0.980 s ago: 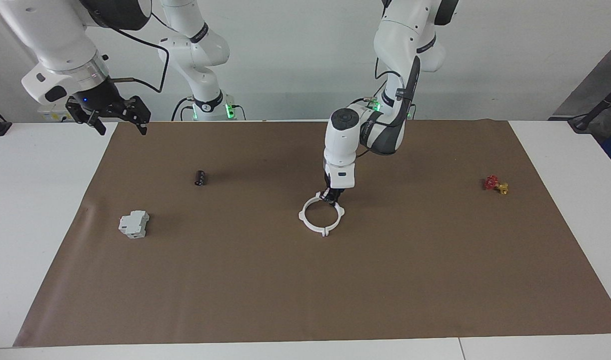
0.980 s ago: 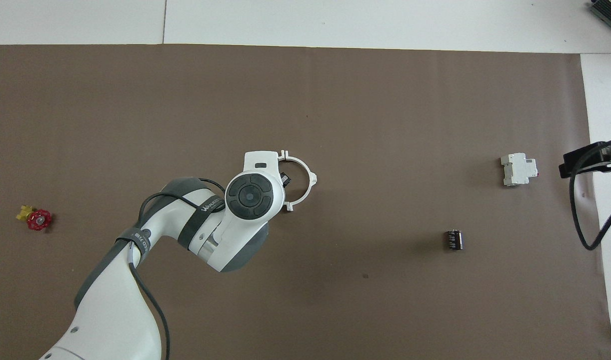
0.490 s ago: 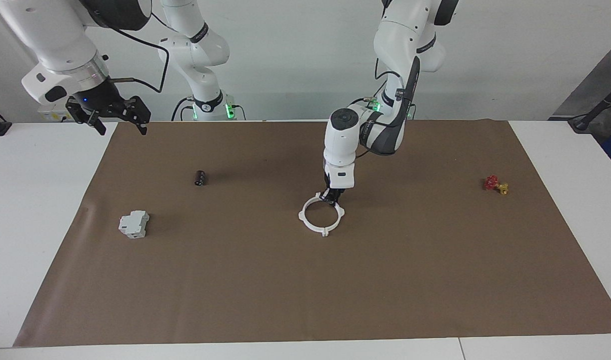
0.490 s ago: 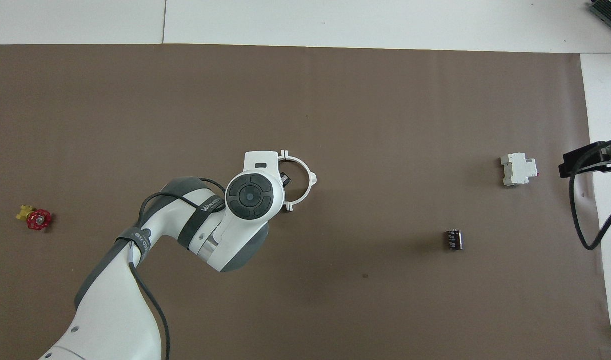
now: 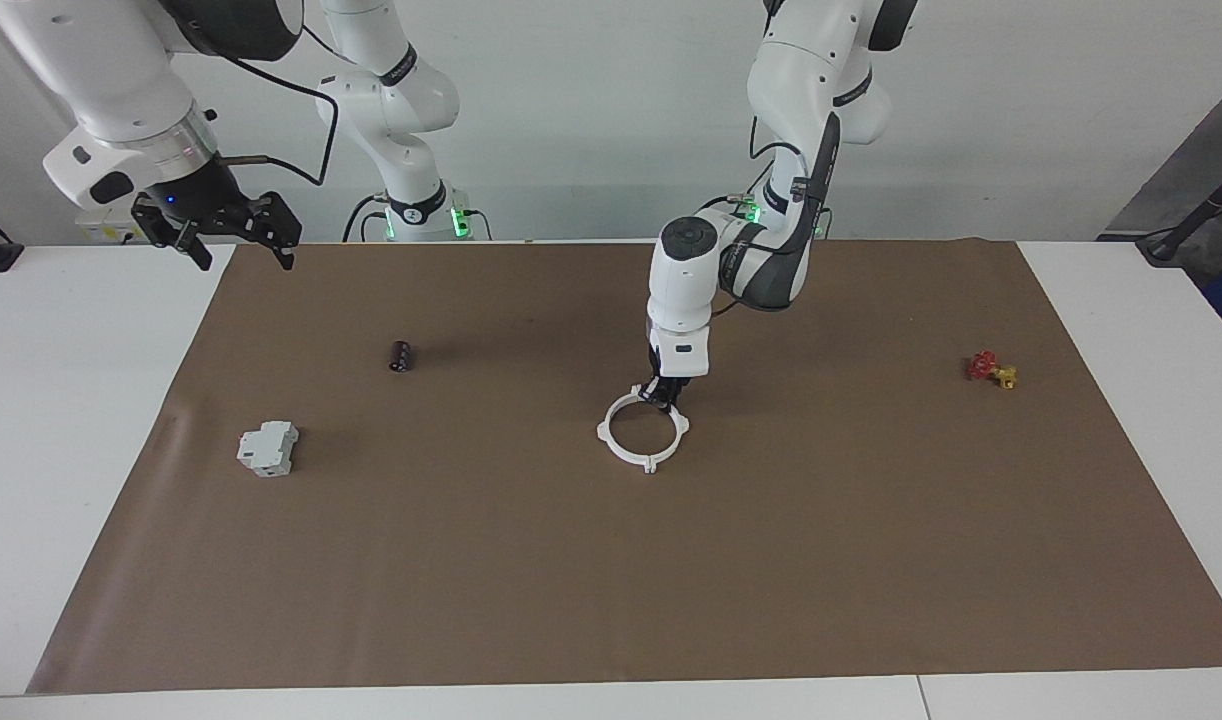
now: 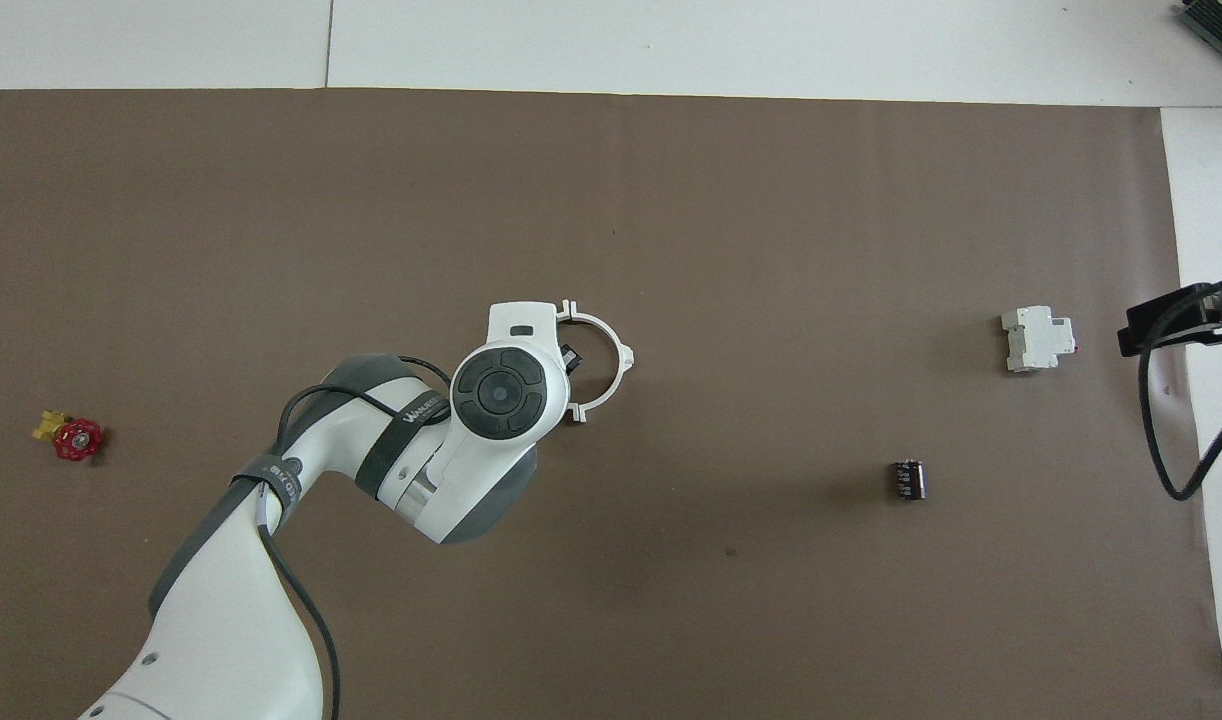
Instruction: Assemble drain pipe with both arms
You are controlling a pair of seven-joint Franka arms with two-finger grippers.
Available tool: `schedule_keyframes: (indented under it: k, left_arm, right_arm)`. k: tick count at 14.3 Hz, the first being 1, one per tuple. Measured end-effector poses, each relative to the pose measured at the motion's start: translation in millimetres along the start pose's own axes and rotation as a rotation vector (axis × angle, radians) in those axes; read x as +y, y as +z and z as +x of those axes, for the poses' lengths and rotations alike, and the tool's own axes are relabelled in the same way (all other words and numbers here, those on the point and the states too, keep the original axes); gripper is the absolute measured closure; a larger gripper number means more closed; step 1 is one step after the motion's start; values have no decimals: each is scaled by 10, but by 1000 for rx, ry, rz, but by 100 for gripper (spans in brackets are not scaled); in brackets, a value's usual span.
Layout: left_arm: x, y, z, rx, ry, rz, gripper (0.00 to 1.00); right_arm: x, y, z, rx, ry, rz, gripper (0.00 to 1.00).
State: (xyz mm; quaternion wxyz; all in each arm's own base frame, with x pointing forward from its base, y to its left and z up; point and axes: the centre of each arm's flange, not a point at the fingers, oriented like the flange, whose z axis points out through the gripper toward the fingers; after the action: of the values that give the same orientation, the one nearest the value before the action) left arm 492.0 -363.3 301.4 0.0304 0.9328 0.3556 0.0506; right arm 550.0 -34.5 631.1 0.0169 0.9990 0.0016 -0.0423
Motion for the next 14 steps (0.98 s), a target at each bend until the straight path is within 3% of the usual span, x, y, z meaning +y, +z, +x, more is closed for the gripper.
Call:
schedule_keyframes:
  k: [6, 7, 11, 14]
  left_arm:
    - [-1, 0, 3, 0, 0, 0, 6]
    - [-1, 0, 3, 1, 0, 0, 0]
    - [-20, 14, 52, 7, -3, 10, 0]
    - [-47, -22, 172, 45, 44, 70, 0]
  right_arm:
    - [0, 0, 0, 0, 0, 0, 0]
    - [0, 0, 0, 0, 0, 0, 0]
    - [0, 1, 0, 0, 0, 0, 0]
    - [0, 1, 0, 0, 0, 0, 0]
